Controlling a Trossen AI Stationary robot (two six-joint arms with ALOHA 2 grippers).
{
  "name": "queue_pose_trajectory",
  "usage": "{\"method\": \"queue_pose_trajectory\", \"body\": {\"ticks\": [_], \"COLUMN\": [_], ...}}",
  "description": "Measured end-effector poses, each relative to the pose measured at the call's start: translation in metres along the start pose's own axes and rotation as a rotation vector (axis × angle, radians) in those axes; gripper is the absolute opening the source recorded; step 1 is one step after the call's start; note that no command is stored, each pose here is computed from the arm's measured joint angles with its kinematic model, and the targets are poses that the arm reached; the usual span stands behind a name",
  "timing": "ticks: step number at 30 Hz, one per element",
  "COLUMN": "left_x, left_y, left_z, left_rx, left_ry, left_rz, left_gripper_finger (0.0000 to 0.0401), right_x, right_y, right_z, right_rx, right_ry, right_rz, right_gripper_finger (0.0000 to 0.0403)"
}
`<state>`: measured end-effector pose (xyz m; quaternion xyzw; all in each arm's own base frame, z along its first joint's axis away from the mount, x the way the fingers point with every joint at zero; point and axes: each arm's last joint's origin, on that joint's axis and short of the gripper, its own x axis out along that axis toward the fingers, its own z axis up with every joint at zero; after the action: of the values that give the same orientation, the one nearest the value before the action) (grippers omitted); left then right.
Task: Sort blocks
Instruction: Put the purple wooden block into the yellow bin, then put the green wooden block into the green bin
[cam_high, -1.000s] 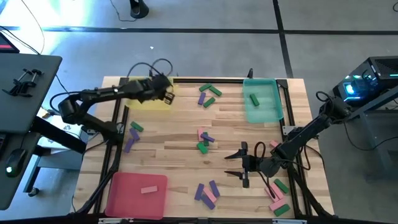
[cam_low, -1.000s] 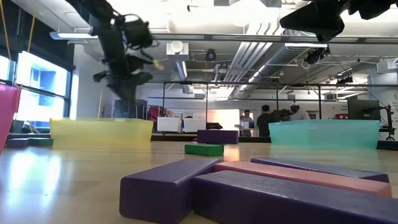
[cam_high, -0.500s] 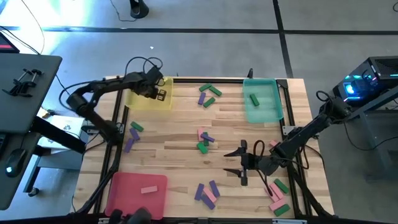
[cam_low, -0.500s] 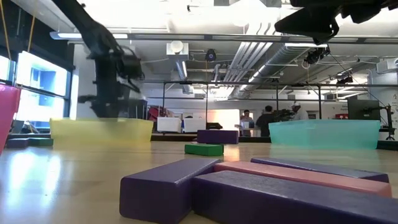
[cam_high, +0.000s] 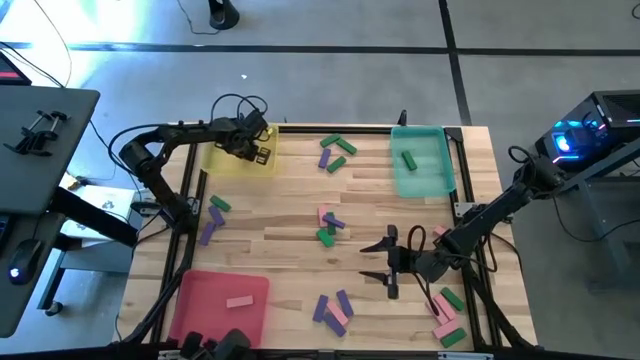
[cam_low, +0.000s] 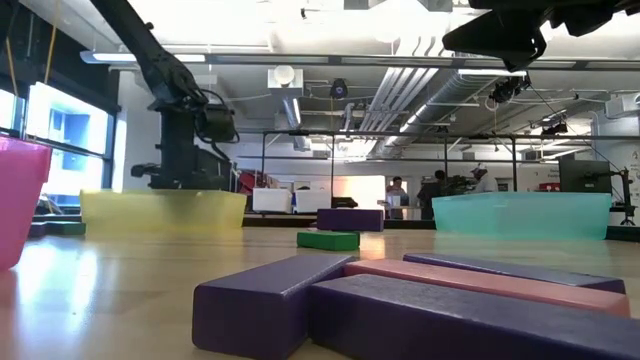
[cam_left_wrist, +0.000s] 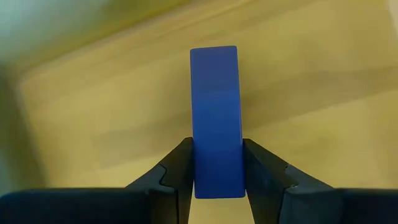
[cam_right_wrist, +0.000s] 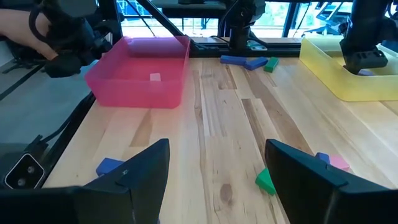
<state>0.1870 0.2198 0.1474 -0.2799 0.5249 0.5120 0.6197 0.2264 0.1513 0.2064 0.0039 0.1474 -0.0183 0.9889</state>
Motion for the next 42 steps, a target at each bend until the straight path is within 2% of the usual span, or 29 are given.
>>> {"method": "queue_pose_trajectory", "body": {"ticks": [7,13,21,24,28,33,39,42], "left_x": [-0.003,-0.033,-0.102,-0.128,-0.147,-0.150,-0.151,-0.157], "left_y": [0.001,0.005,0.007,-0.001,-0.018,-0.045,-0.076,-0.088], "left_z": [0.000,0.006,-0.009,-0.021,-0.045,-0.086,-0.137,-0.162], "left_rx": [0.031,0.018,0.054,0.111,0.198,0.280,0.393,0.470], "left_ry": [0.002,-0.059,-0.262,-0.366,-0.540,-0.741,-0.907,-0.983], "left_rz": [-0.017,-0.047,-0.142,-0.189,-0.308,-0.530,-0.813,-0.920], "left_gripper_finger": [0.0176,0.0229,0.0232,0.0230,0.0230,0.0229,0.0229,0.0229], "right_x": [0.000,0.000,0.000,0.000,0.000,0.000,0.003,0.008], "right_y": [0.000,0.000,0.000,0.000,0.000,0.000,-0.004,-0.013], "right_z": [0.000,0.000,0.000,0.000,0.000,0.000,0.000,0.002], "right_rx": [0.000,0.000,0.000,0.000,0.000,-0.002,-0.003,0.010], "right_ry": [0.000,0.000,0.000,0.000,0.000,0.000,0.009,0.009], "right_rz": [0.000,0.000,0.000,0.000,0.000,0.000,-0.007,-0.036], "right_gripper_finger": [0.0251,0.0251,0.0251,0.0251,0.0251,0.0251,0.0251,0.0251]}}
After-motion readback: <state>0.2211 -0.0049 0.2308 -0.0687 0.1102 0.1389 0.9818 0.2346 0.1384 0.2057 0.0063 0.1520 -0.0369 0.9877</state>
